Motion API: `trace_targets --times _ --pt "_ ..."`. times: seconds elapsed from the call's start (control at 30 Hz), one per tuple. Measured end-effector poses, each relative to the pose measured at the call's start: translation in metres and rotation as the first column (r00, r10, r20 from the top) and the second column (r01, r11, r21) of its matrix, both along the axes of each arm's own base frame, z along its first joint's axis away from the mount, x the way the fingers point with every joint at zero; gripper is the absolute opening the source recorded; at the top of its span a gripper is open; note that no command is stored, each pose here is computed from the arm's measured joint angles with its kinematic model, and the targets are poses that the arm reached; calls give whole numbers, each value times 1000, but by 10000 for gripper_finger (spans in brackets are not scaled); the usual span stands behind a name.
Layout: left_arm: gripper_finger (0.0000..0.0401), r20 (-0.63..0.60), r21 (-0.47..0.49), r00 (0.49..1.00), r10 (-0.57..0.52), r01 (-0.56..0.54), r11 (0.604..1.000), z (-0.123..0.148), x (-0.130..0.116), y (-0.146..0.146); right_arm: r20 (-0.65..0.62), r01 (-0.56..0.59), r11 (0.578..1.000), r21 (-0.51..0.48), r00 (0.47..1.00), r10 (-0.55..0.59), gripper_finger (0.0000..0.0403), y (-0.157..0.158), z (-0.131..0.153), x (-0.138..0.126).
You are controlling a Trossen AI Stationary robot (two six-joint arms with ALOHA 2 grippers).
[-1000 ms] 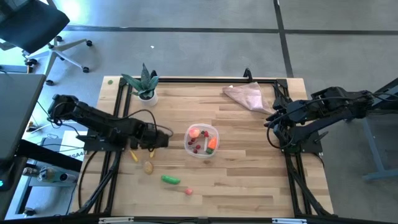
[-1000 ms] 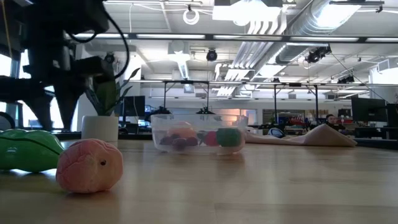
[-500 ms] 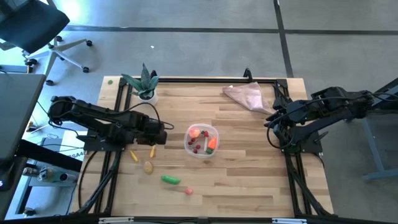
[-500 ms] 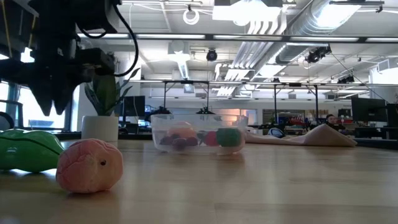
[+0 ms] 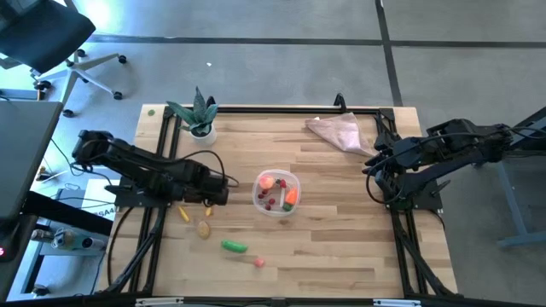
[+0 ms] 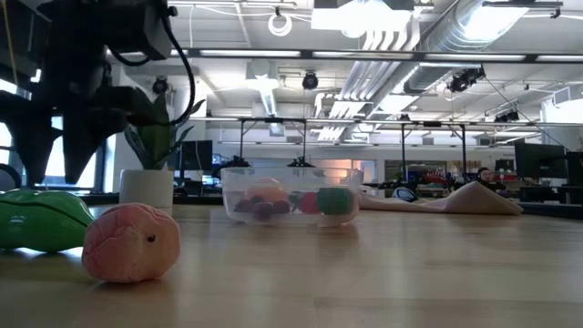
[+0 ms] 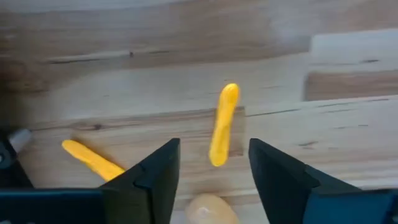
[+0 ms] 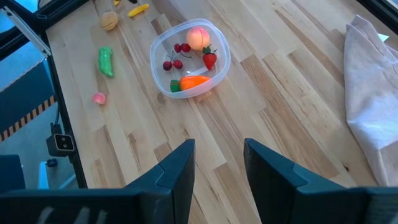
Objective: Pick and placing Produce into tupperware
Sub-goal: Put the yellow zucchini into the transparent bin
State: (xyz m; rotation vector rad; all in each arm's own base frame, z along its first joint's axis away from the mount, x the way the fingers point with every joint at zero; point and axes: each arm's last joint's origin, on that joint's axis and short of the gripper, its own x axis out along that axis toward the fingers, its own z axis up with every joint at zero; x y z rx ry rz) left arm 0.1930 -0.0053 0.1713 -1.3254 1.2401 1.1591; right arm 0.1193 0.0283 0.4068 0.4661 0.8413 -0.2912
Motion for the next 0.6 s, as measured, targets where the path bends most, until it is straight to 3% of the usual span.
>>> trace_targets --times 0.3,0.6 --pt "224 -23 -18 998 -57 57 998 -18 12 -4 0 0 1000 0 1000 0 130 0 0 0" --pt "209 -64 -21 995 -80 79 997 -25 14 -4 0 0 1000 0 1000 0 130 0 0 0"
